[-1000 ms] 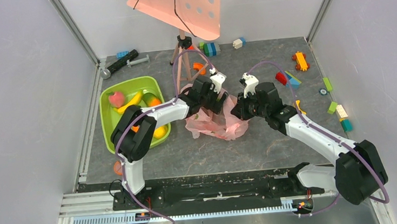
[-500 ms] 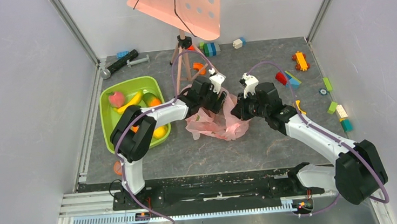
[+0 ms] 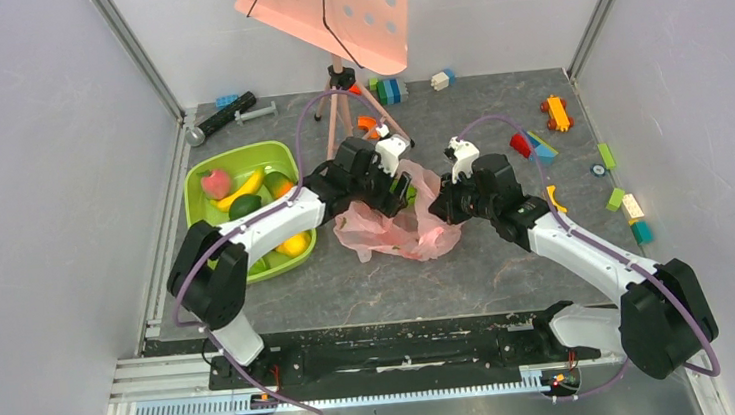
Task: Take the fake fruits out of the plastic bag
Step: Take out the fake fruit from the plastic bag, then place the fake fruit in the bin.
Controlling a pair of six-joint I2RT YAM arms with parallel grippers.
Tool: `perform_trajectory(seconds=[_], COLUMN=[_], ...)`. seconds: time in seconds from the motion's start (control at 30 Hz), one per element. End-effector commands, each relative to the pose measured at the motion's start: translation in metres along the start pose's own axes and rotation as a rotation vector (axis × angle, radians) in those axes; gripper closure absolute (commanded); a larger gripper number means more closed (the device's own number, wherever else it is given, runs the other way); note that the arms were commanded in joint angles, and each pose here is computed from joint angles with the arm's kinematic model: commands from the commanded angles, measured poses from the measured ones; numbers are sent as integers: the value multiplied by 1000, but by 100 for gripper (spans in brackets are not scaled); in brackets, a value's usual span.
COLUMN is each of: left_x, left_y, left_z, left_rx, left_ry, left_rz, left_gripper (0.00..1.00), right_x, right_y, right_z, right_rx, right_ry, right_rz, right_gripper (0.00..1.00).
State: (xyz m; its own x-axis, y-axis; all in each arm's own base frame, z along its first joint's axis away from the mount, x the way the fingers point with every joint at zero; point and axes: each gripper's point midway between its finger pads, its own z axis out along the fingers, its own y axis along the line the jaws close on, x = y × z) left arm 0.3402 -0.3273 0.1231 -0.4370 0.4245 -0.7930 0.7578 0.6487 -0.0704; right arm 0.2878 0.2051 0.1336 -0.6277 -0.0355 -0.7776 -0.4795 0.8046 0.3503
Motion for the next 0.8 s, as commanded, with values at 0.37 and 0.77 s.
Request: perform_trajectory(seconds=[0.37,0.77], left_x=[-7,-46], left_y=[-50,15], left_z=[-108,-186], left_rx=[191,-12], left_ry=[-59,-248], left_rz=[18,-116], left_gripper=[27,27], right_x=[6,30], right_y=[6,30], right_z=[-9,-40], right_rx=[-43,-124], right_ry=[-14,-2], right_rz=[-34,-17], right_gripper=[93,94])
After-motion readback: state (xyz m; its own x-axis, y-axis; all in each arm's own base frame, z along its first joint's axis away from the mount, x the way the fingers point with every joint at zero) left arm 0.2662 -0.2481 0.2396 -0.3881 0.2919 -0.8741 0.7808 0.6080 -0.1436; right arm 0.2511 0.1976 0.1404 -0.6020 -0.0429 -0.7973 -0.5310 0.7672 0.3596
